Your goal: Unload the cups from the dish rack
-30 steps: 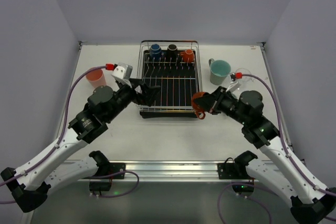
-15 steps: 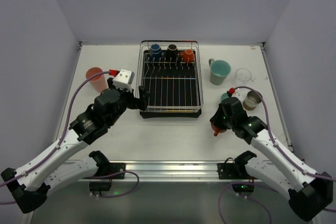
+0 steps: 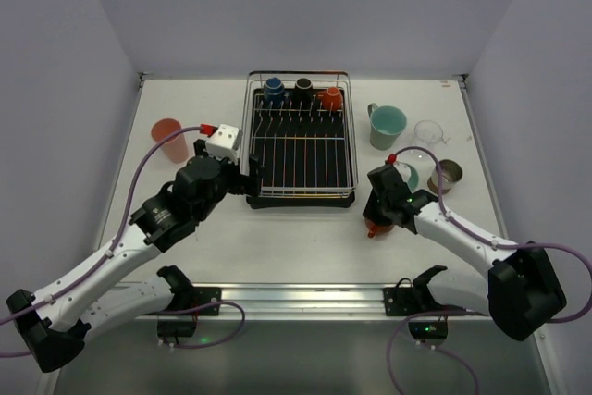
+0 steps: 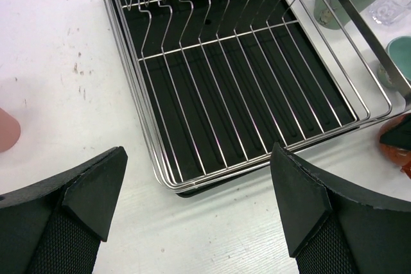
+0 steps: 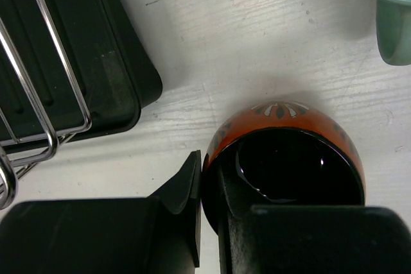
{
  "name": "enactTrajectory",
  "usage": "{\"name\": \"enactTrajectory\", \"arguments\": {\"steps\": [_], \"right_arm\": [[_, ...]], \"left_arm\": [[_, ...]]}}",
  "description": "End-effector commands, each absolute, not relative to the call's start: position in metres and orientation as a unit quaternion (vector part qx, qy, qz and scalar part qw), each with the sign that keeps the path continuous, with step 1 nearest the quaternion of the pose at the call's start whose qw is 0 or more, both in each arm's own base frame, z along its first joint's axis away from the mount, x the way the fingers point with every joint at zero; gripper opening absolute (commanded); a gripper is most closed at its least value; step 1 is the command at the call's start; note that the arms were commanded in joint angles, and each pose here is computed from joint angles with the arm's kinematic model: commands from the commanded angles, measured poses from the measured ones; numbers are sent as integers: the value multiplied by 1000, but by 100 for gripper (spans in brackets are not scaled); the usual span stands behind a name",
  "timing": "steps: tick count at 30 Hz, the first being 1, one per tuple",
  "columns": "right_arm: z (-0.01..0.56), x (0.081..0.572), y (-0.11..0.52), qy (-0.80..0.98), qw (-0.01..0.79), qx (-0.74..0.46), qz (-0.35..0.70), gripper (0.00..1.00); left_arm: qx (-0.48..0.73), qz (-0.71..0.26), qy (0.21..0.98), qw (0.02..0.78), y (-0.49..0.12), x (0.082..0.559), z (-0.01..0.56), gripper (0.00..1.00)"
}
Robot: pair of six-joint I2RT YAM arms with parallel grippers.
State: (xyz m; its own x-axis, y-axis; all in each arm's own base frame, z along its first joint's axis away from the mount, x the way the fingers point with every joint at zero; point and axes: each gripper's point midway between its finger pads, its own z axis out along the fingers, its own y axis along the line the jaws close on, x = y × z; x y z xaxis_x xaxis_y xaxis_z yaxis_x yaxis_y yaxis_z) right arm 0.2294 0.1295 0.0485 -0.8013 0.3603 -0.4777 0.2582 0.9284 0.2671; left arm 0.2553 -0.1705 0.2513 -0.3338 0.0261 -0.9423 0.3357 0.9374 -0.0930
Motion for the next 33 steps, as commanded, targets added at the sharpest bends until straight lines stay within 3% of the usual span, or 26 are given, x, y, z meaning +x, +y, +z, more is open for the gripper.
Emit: {"name": "enactTrajectory", "arguments": {"steps": [1, 4, 13, 15, 23, 33], "right_arm": [[57, 246, 131, 925, 311, 191, 108, 2], [55, 243, 130, 925, 310, 189, 111, 20], [79, 236, 123, 919, 338, 167, 117, 40], [95, 235, 121, 915, 350, 160, 123, 54], [166, 230, 122, 870, 442, 110, 190, 58], [176, 221, 158, 843, 447, 49, 295, 58]], "left_arm": [[115, -132, 803, 569, -171, 259, 252, 100], [114, -138, 805, 565, -176, 261, 253, 100], [78, -167, 810, 556, -192, 271, 270, 100], [67, -178, 807, 559, -203, 281, 281, 100], [13, -128, 810, 572, -243, 365, 296, 100], [-54, -36, 817, 573, -225, 511, 255, 100]]}}
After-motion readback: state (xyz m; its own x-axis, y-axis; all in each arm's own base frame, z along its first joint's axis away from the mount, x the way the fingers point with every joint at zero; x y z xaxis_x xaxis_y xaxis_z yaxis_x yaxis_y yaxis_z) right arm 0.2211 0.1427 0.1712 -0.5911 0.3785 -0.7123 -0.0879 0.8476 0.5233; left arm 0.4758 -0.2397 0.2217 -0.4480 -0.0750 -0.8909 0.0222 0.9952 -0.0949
